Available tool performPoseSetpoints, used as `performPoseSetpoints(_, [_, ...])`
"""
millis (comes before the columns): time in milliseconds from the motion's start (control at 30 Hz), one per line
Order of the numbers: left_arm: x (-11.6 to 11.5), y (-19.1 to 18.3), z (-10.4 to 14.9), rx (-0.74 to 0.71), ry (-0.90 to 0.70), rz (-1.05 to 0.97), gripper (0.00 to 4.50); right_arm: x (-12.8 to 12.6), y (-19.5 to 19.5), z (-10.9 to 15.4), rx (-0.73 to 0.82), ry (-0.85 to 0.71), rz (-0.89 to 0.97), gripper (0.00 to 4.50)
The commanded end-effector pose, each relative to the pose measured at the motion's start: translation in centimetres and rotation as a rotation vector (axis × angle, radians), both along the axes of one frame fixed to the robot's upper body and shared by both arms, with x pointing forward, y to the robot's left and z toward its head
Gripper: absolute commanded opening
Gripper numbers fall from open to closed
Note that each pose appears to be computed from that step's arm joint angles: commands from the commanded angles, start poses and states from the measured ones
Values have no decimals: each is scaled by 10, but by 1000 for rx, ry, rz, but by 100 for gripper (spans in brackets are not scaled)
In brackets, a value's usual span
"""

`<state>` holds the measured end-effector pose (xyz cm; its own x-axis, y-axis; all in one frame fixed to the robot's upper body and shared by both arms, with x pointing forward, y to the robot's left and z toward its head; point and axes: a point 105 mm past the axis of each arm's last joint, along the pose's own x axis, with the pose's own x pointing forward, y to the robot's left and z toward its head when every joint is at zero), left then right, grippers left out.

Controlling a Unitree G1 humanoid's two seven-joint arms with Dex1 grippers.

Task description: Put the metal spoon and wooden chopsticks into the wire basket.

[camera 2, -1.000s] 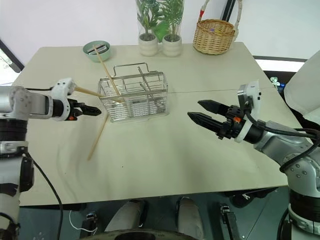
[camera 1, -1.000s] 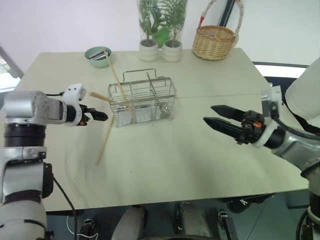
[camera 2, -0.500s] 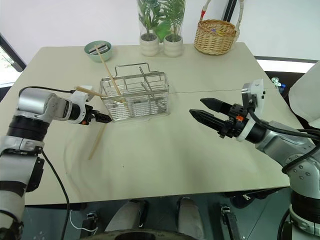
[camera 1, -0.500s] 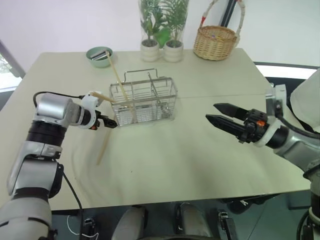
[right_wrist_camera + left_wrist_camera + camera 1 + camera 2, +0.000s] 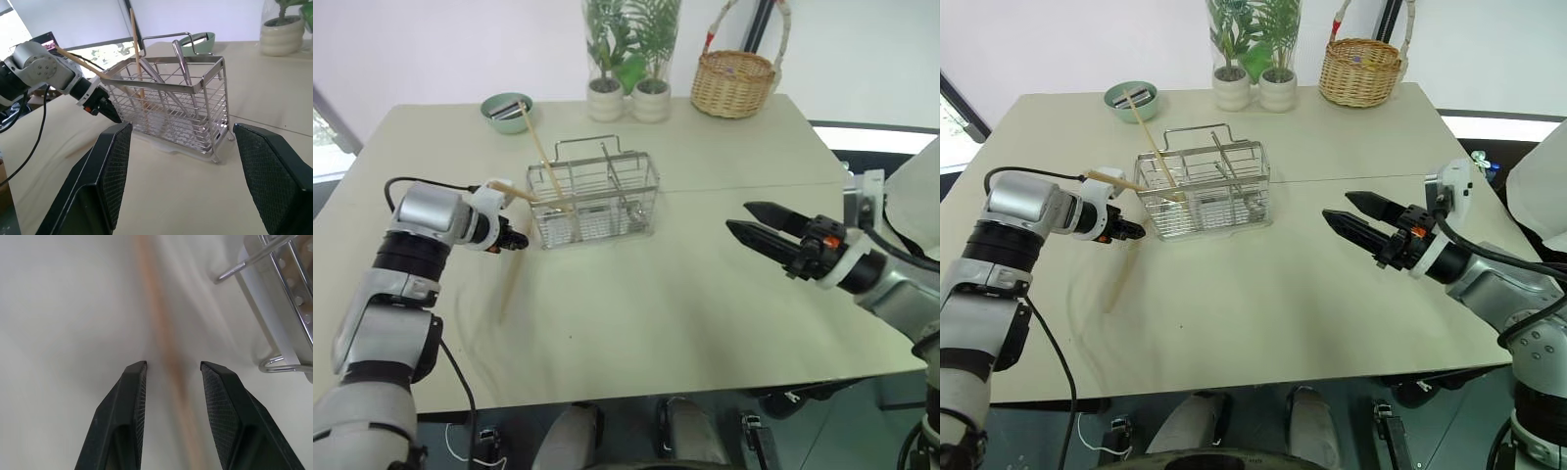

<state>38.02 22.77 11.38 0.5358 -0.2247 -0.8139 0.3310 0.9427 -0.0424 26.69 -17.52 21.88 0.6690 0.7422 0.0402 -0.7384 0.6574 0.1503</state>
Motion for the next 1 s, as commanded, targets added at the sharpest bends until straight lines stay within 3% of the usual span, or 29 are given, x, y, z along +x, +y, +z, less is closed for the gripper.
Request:
performPoseSetpoints(33, [-1, 6, -5, 17, 21, 7, 212, -4, 7, 19, 14, -92, 10, 339])
performPoseSetpoints(300, [0, 24, -8, 41, 27, 40, 212, -6, 20, 16, -4, -114, 40, 339])
performPoseSetpoints(567, [-4, 17, -13, 40, 49, 15, 212, -2, 19, 23, -22, -117, 70, 339])
performPoseSetpoints(767, [-4, 21, -10, 23, 42, 50, 6, 0, 17, 21, -17, -109, 69, 339])
performPoseSetpoints(1000, [-6, 23, -9, 15, 48, 77, 6, -1, 17, 19, -20, -107, 77, 339])
